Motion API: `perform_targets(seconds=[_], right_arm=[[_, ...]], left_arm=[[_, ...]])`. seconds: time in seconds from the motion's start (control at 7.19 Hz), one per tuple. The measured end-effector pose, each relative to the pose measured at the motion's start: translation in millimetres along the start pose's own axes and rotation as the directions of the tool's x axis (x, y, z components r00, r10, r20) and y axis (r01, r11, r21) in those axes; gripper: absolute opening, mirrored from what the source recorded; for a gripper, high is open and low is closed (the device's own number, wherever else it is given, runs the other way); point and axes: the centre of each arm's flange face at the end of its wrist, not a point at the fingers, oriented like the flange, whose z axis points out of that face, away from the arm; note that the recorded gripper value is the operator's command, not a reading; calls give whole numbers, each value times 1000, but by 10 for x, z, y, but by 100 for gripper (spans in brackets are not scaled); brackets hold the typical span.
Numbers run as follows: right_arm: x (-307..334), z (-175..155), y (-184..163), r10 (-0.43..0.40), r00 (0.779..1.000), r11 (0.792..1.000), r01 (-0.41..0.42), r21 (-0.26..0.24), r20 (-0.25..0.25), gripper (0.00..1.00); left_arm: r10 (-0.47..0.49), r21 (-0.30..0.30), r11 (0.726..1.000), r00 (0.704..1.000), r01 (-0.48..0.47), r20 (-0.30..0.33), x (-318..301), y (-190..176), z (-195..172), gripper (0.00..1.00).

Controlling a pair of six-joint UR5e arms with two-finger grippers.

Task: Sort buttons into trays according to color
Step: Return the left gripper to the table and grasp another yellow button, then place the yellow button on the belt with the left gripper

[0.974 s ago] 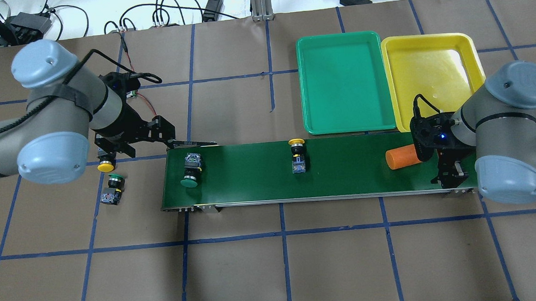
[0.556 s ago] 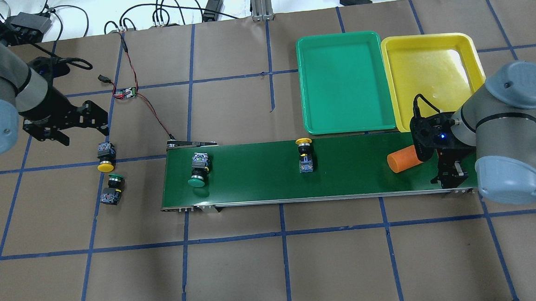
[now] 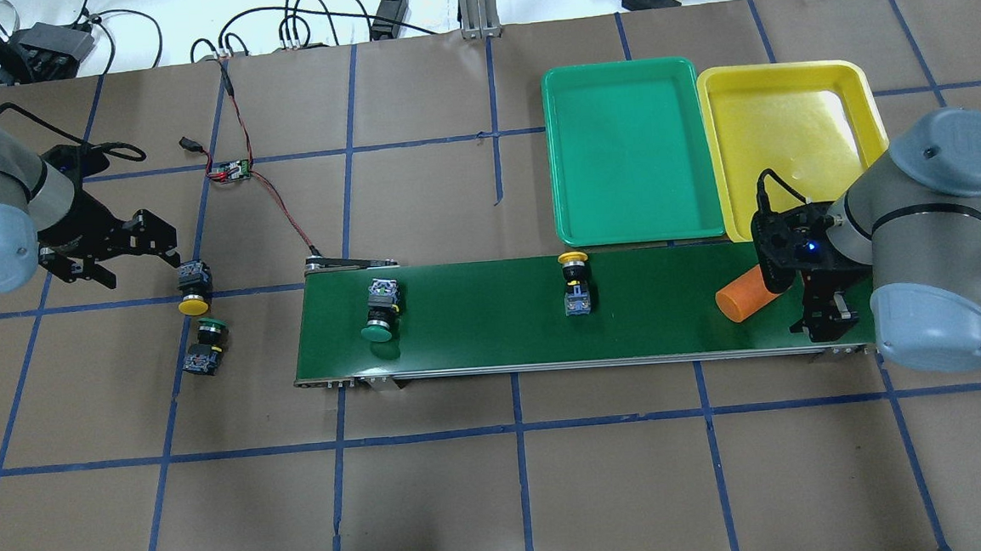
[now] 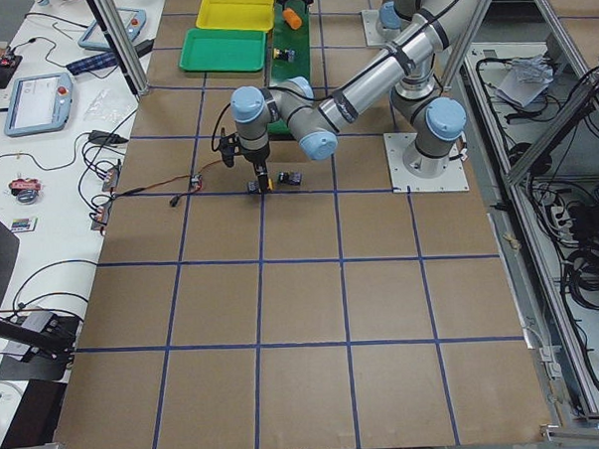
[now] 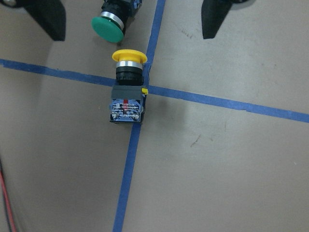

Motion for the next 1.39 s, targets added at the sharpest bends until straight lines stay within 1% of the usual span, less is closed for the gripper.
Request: perform_targets(seconds=[0.28,0.56,0.7,0.83,0.97,1.39], right_arm=[[31,-34,1,-21,1000,1000,21,-3,-7,100],[36,-39,-2,-26,1000,1000,26,-3,-8,100],[37,-41,-5,-27,1000,1000,27,-3,-9,100],[41,-49,-9,-27,1000,1000,27,-4,-11,100],[57,-69,-26,-28,999,1000,28,-5,-16,100],[100,-119,-91,-35,999,999,35,-7,-26,100]], left_arm=[[13,4,1000,1000,-13,1,97,-113,280,100],[6,0,1000,1000,-6,1,231,-173,504,100],[8,-11,1000,1000,-8,1,275,-185,603,87],[15,-19,1000,1000,-15,0,285,-199,671,34],[22,-22,1000,1000,-22,-3,283,-213,706,0],[27,-22,999,1000,-27,-6,258,-232,712,0]])
